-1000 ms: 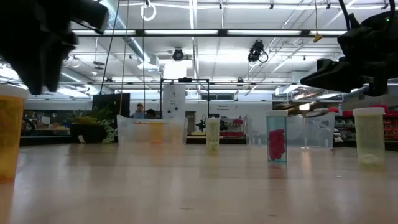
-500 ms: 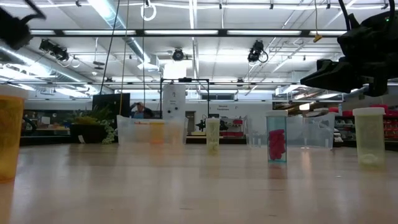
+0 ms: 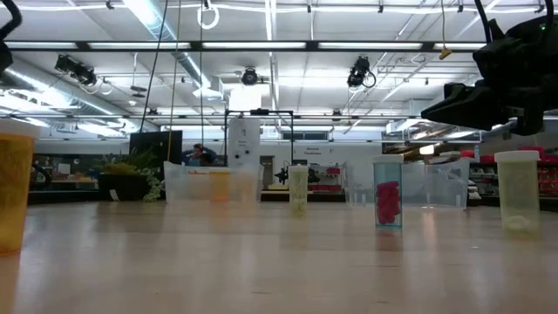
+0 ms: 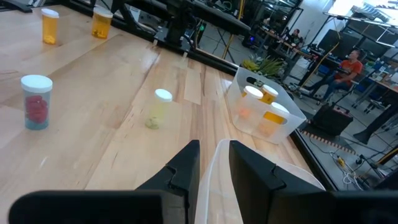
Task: Pick and place medicine bottles into bin by pill shape (circle, oval)
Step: Put the large orange pill bottle into the left transparent bin
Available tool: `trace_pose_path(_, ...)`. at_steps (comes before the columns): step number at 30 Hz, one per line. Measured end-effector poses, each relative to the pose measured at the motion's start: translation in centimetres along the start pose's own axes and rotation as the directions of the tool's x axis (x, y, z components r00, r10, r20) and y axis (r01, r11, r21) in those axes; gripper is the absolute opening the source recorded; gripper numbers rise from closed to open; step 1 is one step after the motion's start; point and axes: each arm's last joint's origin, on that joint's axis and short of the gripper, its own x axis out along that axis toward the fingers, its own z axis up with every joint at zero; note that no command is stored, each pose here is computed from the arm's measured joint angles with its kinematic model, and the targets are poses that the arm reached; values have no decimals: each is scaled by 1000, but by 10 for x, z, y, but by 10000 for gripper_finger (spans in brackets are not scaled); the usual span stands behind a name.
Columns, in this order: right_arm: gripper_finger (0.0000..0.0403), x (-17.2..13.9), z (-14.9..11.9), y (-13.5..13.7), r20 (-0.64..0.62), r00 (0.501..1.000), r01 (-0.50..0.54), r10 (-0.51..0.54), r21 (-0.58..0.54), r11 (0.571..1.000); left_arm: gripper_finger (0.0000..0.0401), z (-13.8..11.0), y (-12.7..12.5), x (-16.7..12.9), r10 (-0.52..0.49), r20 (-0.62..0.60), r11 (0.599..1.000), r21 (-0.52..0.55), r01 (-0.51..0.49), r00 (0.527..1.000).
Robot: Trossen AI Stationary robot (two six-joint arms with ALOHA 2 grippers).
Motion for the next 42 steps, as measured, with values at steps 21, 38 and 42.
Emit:
trace_pose_path(21,93,0,0,0,0,1000,0,0,0,1000,304,6,-12,17,3,171,998,59,-13,985)
trace_pose_path(38,93,0,0,0,0,1000,0,0,0,1000,207,20,-12,14,-15,148,995,95,1,989)
trace_pose_path(42,93,0,0,0,0,1000,0,0,0,1000,211,31,-11,10,-24,145,993,118,7,989)
